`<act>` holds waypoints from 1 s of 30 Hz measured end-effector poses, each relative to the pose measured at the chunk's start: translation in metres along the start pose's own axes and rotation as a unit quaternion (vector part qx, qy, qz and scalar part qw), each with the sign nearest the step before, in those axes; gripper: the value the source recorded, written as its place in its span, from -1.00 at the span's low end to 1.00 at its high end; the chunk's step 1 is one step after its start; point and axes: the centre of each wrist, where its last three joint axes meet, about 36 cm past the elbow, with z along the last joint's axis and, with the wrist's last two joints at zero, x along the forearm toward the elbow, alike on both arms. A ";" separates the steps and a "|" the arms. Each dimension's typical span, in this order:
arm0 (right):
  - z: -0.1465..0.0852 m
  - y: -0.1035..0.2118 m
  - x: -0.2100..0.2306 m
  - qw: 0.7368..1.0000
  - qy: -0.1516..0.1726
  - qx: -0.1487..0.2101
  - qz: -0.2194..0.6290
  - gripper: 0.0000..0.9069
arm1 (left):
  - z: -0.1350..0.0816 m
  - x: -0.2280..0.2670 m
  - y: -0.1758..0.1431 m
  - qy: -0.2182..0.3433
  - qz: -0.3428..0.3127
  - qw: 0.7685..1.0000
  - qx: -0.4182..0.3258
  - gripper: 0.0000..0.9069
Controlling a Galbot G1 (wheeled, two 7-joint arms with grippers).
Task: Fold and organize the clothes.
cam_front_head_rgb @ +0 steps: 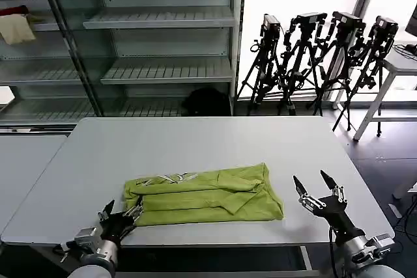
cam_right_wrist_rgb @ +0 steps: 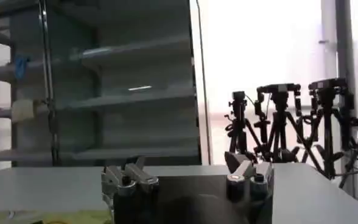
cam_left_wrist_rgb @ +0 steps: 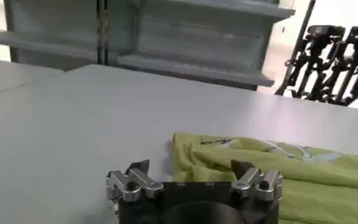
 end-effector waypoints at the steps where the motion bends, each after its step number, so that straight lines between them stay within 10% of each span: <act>1: 0.000 0.000 0.000 1.000 -0.001 0.000 -0.001 1.00 | 0.000 -0.001 -0.001 0.000 -0.002 1.000 0.003 1.00; 15: 0.004 -0.002 -0.001 1.000 -0.001 -0.001 -0.008 1.00 | -0.002 -0.017 -0.010 0.016 -0.018 0.999 0.028 0.78; 22: 0.005 -0.001 -0.002 1.000 -0.003 -0.002 -0.010 1.00 | -0.002 -0.021 -0.014 0.021 -0.020 0.999 0.036 -0.31; 30: 0.003 -0.001 -0.005 1.000 -0.004 -0.001 -0.014 1.00 | 0.009 -0.020 -0.024 0.028 -0.018 0.999 0.032 -0.91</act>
